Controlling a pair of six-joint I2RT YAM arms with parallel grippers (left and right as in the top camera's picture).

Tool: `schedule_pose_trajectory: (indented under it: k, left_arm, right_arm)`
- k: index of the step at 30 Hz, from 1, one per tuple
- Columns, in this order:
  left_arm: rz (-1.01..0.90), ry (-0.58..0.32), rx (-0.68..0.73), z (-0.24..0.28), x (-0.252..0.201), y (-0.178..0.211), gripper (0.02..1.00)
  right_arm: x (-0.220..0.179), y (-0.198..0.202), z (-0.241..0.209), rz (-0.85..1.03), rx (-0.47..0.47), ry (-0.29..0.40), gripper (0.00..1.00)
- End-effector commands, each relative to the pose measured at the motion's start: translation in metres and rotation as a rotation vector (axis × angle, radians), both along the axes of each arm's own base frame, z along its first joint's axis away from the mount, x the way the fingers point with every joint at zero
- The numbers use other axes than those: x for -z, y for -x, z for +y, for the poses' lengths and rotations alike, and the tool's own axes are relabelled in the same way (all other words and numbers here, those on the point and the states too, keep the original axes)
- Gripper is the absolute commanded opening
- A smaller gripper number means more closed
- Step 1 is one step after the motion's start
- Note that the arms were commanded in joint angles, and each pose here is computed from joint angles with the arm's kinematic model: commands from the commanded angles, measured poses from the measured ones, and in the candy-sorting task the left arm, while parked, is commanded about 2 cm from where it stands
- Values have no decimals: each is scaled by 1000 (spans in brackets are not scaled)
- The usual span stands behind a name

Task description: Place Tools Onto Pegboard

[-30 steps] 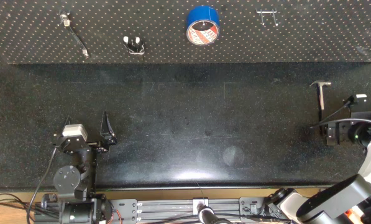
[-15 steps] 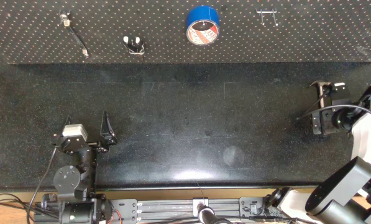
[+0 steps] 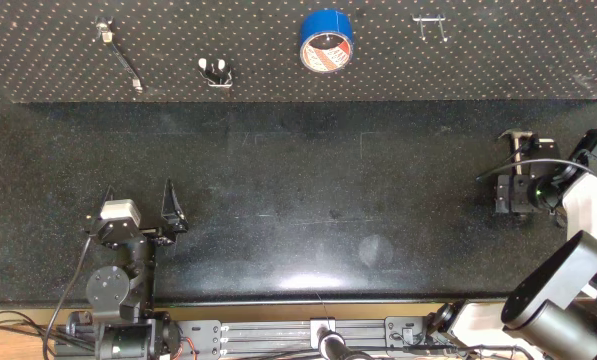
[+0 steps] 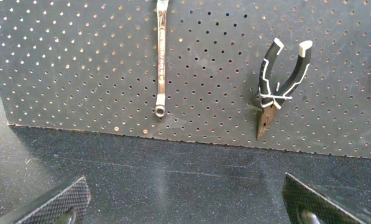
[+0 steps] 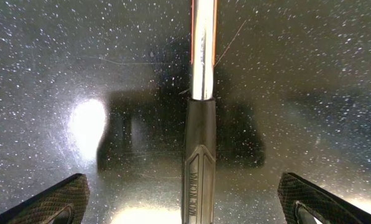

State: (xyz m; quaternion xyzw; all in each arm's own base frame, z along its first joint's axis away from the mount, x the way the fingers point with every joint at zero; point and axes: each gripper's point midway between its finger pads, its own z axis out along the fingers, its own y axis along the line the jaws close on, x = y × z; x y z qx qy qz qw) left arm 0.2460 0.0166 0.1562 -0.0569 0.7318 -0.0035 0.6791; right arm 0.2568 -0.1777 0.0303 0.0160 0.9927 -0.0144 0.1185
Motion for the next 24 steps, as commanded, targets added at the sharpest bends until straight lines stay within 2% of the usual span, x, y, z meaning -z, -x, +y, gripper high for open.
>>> schedule_pose_trajectory:
  k: [1,8,24]
  left_arm:
    - [-2,13,10,-2,0,0,996]
    - [-1,13,10,-2,0,0,993]
    - [-1,13,10,-2,0,0,996]
  right_arm:
    - [4,0,0,18,-68,14,987]
    - [5,-1,-1,16,-124,31,987]
    - [6,-3,1,4,-100,8,987]
